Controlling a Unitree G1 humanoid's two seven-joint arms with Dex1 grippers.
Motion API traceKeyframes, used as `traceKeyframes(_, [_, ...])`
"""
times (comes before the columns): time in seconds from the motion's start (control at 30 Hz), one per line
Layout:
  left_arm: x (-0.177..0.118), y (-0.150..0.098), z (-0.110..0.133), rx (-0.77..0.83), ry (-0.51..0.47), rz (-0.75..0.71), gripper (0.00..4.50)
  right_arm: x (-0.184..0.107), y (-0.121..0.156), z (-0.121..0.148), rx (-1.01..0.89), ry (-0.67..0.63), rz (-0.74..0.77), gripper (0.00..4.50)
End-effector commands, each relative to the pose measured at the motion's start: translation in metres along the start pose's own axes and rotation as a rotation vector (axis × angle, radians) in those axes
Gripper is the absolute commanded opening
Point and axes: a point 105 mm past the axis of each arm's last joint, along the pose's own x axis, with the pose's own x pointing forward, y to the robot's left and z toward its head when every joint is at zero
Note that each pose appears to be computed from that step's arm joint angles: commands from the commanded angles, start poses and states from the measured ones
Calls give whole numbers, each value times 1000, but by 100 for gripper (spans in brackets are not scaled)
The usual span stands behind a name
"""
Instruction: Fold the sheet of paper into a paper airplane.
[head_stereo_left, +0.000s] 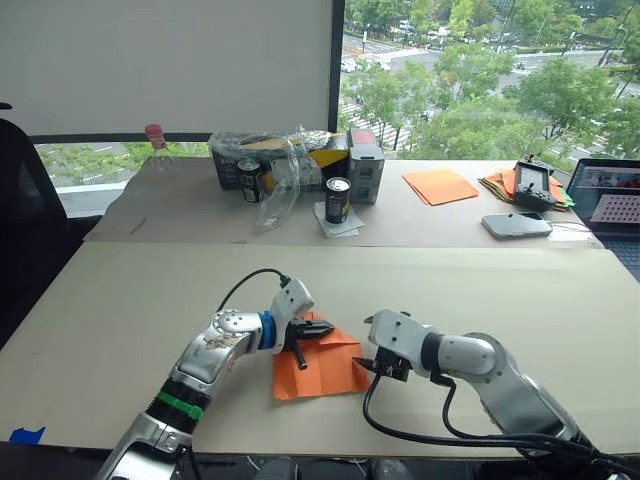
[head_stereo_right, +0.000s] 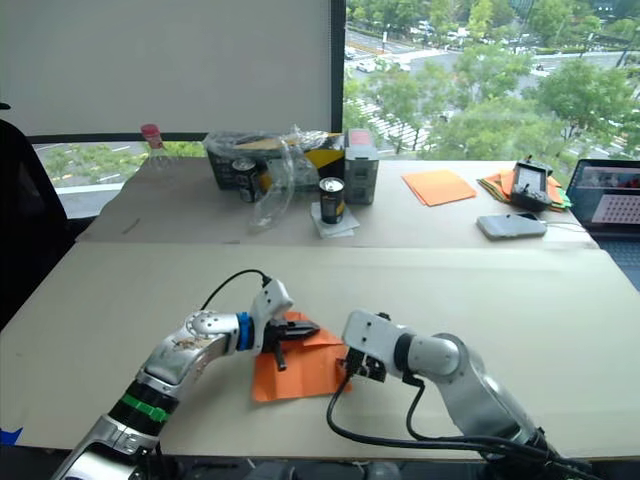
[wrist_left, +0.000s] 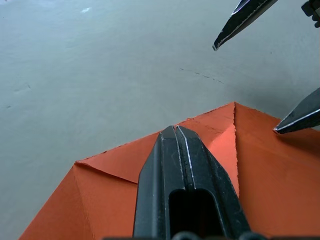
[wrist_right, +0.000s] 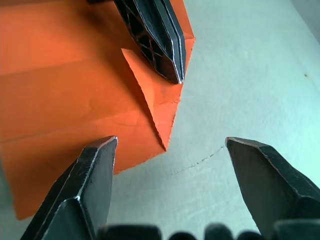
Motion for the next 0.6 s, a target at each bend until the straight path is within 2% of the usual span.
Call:
traceKeyframes(0.03, [6, -4, -16, -8, 57, -23, 0, -11, -23, 16, 24, -57, -113, 367])
traceKeyframes(0.13, [8, -3, -16, 1, 58, -32, 0, -11, -33, 11, 65, -41, -169, 285])
traceKeyframes(0.4, [7, 5, -16, 19, 59, -15, 0, 14, -33, 5, 151, -48, -186, 3])
traceKeyframes(0.6, [9, 3, -7, 29, 34, 2, 0, 26, -22, -11, 257, -28, -181, 3])
